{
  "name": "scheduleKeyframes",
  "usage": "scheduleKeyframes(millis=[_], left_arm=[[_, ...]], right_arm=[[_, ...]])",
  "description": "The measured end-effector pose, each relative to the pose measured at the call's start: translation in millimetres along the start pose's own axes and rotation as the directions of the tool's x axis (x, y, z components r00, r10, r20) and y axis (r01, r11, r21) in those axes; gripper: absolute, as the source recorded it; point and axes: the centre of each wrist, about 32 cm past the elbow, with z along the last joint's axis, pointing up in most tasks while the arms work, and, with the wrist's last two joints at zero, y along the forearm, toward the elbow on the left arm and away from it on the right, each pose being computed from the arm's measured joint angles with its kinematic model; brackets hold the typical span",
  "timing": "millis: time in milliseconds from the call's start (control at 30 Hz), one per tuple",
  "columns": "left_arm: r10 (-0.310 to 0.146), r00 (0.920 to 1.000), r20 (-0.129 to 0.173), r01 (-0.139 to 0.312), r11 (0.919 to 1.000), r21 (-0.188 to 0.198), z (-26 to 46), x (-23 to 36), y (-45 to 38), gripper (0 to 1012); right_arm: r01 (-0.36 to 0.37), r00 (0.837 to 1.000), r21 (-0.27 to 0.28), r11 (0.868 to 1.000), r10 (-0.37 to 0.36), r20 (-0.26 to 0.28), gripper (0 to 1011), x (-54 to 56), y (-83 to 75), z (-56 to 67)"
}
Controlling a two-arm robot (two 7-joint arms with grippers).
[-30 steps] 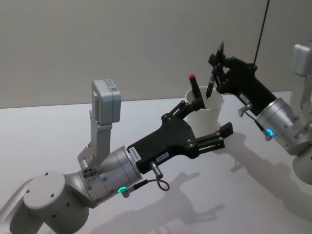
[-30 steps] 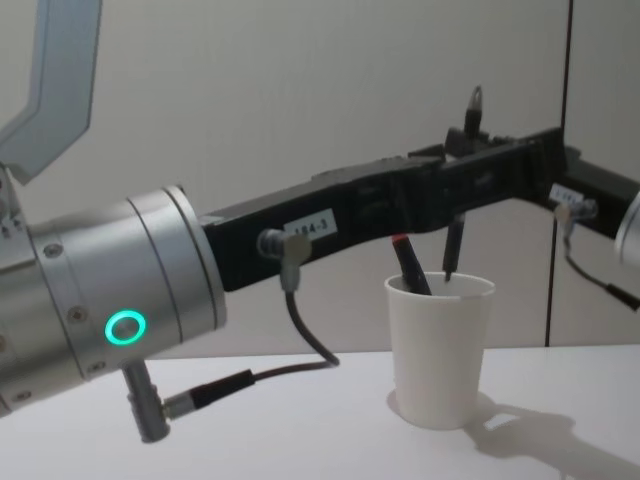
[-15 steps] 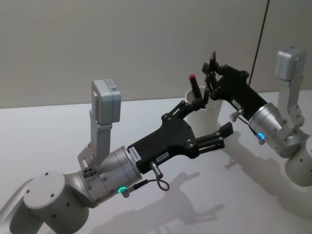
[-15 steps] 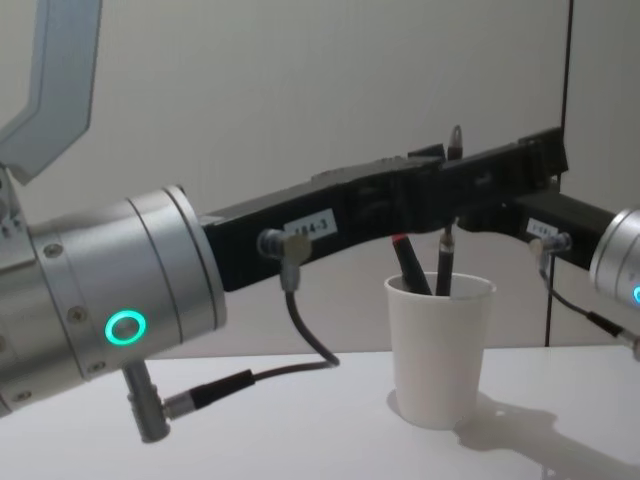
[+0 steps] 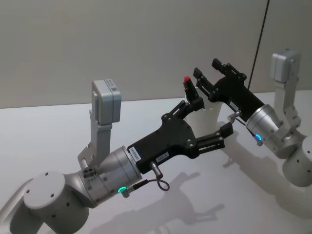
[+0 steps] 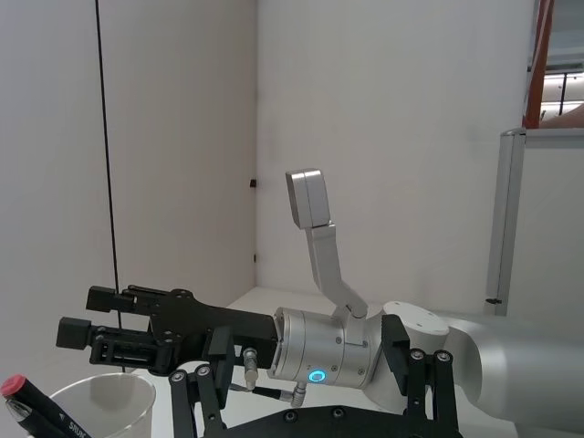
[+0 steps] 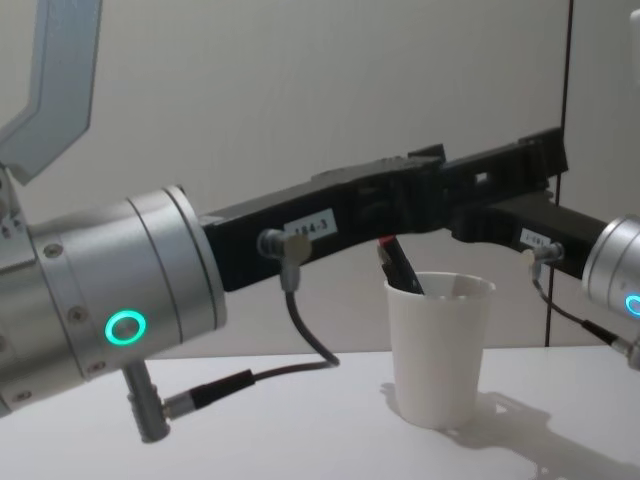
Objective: Place the pen into the pen holder.
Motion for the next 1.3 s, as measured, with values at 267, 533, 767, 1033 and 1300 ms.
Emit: scheduleKeyframes(millis=[267, 533, 767, 1033, 1300], left_arm=[[0.000, 1.0000, 0.000, 0.000, 1.0000, 0.000, 0.0, 0.0, 0.0, 1001], [0.000, 1.0000, 0.000, 0.000, 1.0000, 0.000, 0.0, 0.0, 0.0, 1001], [0.000, 1.0000, 0.000, 0.000, 1.0000, 0.000, 0.0, 0.0, 0.0, 1001], [0.000, 1.0000, 0.000, 0.000, 1.0000, 0.000, 0.0, 0.0, 0.0, 1001], [0.009, 1.0000, 0.003, -0.009, 1.0000, 0.004, -0.3, 0.4, 0.1, 1001]], right_arm=[[0.000, 1.000, -0.003, 1.000, 0.000, 0.001, 848, -0.2, 0.4, -0.8], [0.008, 1.000, 0.005, 1.000, -0.008, -0.006, 1001, 1.5, -4.4, 2.8], [0.036, 0.999, 0.012, 0.999, -0.036, -0.014, 1001, 5.7, -18.3, 9.5], [0.086, 0.996, 0.006, 0.996, -0.086, -0.018, 1001, 10.5, -41.8, 17.3], [0.097, 0.995, 0.001, 0.995, -0.097, -0.019, 1001, 10.0, -46.7, 18.4]])
